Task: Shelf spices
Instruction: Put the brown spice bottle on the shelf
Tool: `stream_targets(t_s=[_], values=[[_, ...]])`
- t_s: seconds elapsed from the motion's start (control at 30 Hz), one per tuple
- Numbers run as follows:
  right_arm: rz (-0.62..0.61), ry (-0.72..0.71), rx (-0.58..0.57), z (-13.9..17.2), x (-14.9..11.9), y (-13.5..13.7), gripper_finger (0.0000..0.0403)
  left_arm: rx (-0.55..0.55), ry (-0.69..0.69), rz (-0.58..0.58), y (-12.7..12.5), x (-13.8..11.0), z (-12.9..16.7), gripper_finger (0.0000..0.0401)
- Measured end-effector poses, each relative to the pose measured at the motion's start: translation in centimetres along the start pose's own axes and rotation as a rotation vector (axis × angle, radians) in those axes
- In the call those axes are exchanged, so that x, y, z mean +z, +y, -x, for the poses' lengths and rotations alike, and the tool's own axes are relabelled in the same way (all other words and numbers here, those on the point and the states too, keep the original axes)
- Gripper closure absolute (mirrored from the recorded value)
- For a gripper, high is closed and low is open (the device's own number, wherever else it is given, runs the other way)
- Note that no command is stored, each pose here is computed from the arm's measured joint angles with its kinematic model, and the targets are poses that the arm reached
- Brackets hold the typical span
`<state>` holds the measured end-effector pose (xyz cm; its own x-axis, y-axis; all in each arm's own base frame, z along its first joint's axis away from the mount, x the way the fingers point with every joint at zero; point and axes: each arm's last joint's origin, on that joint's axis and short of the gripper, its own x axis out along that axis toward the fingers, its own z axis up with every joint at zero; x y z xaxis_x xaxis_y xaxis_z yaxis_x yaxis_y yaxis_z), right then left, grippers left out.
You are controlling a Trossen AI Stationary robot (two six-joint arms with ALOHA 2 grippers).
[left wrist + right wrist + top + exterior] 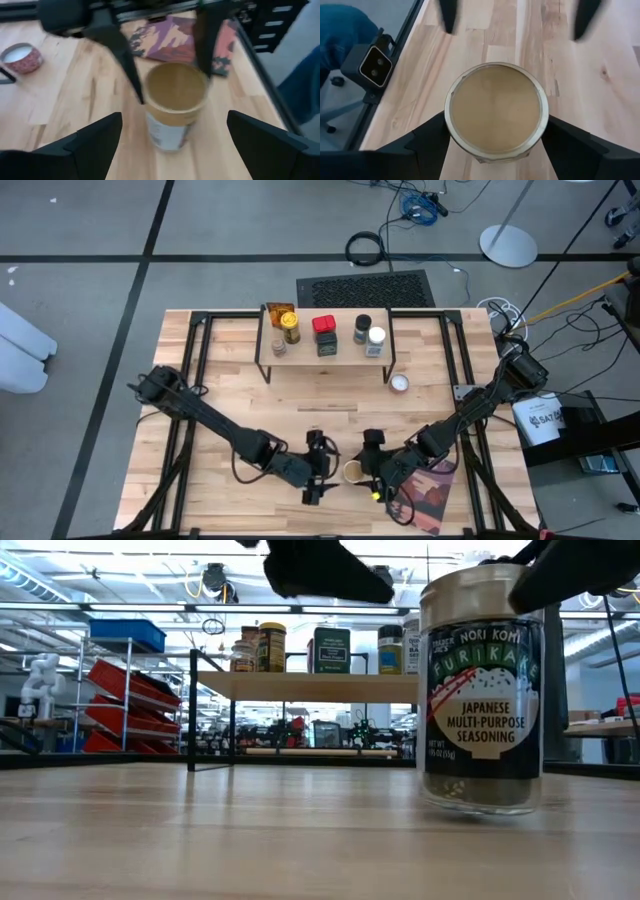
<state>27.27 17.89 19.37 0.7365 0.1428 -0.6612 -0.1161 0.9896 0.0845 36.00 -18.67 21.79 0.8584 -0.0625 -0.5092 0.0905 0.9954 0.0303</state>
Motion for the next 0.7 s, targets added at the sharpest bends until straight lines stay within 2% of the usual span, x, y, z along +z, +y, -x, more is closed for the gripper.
stream_targets(t_s=[0.23,0.5,0.6,0.7], values=[[0.054,0.002,0.002,0.0,0.0,0.0,0.0120,0.018,0.011,0.012,1.1,0.0,-0.5,0.0031],[0.044,0.200,-0.013,1.4,2.4,-0.8,0.0113,0.011,0.012,0.017,1.0,0.0,-0.5,0.0031],[0.028,0.227,0.023,2.1,4.0,-1.0,0.0102,0.009,0.012,0.017,0.9,0.0,-0.5,0.0031],[0.013,0.265,0.029,2.2,4.2,-1.5,0.0095,0.008,0.012,0.017,0.9,0.0,-0.5,0.0031]])
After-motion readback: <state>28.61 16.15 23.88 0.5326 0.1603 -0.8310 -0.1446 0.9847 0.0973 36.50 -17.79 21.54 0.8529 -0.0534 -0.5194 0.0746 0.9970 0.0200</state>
